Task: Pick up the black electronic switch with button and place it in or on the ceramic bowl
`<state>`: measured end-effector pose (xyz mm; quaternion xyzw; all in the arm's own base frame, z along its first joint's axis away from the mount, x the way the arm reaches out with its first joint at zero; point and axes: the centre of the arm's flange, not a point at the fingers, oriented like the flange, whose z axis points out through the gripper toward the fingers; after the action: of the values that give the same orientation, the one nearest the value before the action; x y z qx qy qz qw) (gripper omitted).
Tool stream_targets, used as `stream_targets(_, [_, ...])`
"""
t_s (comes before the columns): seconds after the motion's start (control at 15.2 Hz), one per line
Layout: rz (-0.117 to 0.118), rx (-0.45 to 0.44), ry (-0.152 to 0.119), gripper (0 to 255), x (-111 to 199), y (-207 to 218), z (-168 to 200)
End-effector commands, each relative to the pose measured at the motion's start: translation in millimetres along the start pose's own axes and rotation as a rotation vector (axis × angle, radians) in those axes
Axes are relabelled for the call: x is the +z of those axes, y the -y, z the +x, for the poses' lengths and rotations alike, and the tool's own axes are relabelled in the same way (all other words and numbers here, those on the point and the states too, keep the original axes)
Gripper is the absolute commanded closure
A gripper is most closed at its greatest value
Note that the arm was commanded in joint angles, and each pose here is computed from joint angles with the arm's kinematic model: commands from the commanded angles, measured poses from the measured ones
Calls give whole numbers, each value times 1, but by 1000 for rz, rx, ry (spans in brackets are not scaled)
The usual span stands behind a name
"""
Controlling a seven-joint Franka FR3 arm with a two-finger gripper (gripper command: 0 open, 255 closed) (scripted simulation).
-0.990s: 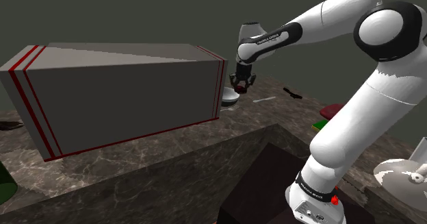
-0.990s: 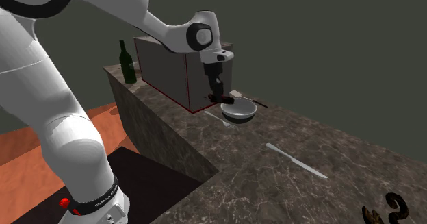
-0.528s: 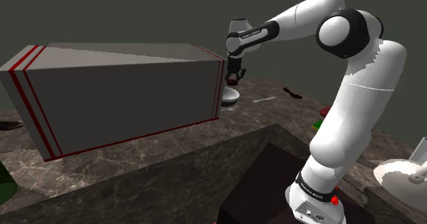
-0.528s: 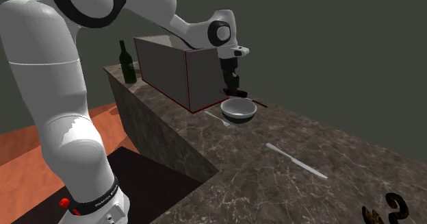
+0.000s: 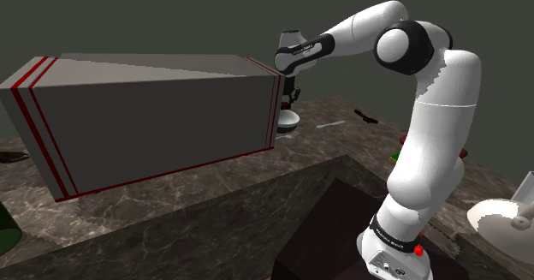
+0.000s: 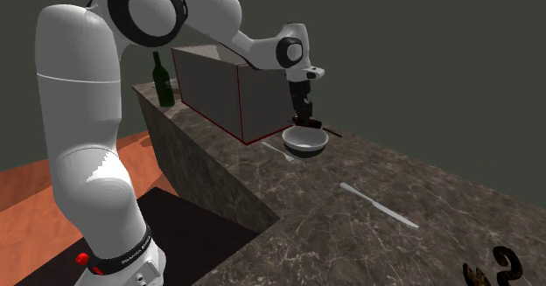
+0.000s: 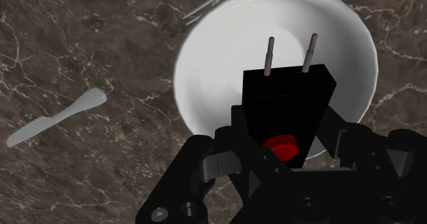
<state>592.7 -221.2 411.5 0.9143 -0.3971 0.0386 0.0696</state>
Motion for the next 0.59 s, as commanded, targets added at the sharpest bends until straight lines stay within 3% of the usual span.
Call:
stream_targets(0.0, [0, 0, -1, 255, 10, 0, 0])
stream_targets(0.53, [0, 0, -1, 255, 46, 3, -5])
